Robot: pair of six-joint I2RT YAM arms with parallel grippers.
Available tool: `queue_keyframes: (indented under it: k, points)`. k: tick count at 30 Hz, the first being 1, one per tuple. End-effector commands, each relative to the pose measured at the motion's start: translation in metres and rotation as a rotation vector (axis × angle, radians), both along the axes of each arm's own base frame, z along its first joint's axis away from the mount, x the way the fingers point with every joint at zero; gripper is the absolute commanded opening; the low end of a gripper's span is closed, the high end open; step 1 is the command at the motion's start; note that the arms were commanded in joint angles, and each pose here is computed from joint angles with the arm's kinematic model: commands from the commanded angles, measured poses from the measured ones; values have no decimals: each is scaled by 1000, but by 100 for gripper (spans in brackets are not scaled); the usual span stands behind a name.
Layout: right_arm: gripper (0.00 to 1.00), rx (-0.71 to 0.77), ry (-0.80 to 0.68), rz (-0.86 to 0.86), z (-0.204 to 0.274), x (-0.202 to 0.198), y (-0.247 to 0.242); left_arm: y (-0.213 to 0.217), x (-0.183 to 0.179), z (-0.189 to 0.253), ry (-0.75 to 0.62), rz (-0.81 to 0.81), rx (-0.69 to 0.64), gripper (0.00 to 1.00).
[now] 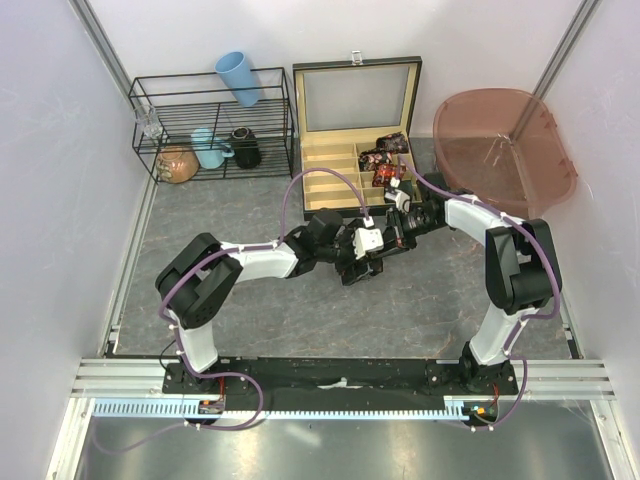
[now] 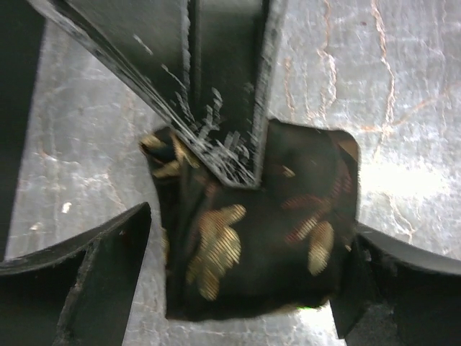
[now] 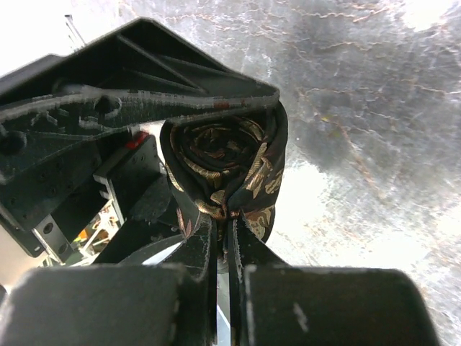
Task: Roll the ties
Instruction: Pick up the tie at the center of the board.
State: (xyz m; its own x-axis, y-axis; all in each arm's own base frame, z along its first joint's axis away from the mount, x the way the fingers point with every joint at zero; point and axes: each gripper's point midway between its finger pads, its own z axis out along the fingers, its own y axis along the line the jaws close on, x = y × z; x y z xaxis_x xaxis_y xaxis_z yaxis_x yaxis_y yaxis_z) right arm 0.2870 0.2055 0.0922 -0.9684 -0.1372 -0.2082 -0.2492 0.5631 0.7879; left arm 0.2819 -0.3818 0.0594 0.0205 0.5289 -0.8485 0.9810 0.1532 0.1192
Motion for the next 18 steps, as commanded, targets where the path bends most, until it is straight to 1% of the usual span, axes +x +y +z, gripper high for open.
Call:
queue_keyframes:
  k: [1,2,3,4,5,7,9,10,11,12,13,14,15,16,17,18]
  points:
    - [0,75,-46,26,26,6,14,-13,8,14,-67,-14,-67,87]
    - [0,76,-49,29,27,6,15,-15,8,15,-62,-18,-74,83]
    - [0,80,-56,28,30,9,16,-16,6,16,-50,-24,-81,72]
    - [0,80,-61,27,31,10,16,-17,5,16,-45,-28,-84,67]
    - [0,78,-67,27,33,12,17,-16,2,16,-36,-35,-83,55]
    - [0,78,-79,25,37,16,17,-15,0,19,-33,-40,-85,41]
    - [0,75,-91,26,40,19,17,-12,-6,19,-24,-52,-84,29]
    - [0,65,-94,33,39,18,16,-12,-7,22,-23,-55,-88,29]
    - [0,62,-98,35,40,19,16,-10,-10,26,-25,-59,-94,32]
    - [0,59,-106,36,42,22,16,-9,-13,29,-15,-60,-100,44]
    - [0,47,-110,36,42,23,15,-8,-14,32,-12,-57,-103,53]
    - [0,43,-124,43,43,25,15,-7,-16,42,-17,-51,-119,65]
    - [0,34,-148,46,46,32,15,-4,-15,46,-1,-22,-124,95]
    - [0,20,-150,49,48,33,14,-2,-16,52,7,-13,-128,99]
    - [0,-9,-189,58,47,39,9,0,-16,58,14,-5,-135,99]
    - [0,-25,-222,58,54,49,9,6,-15,76,21,16,-168,99]
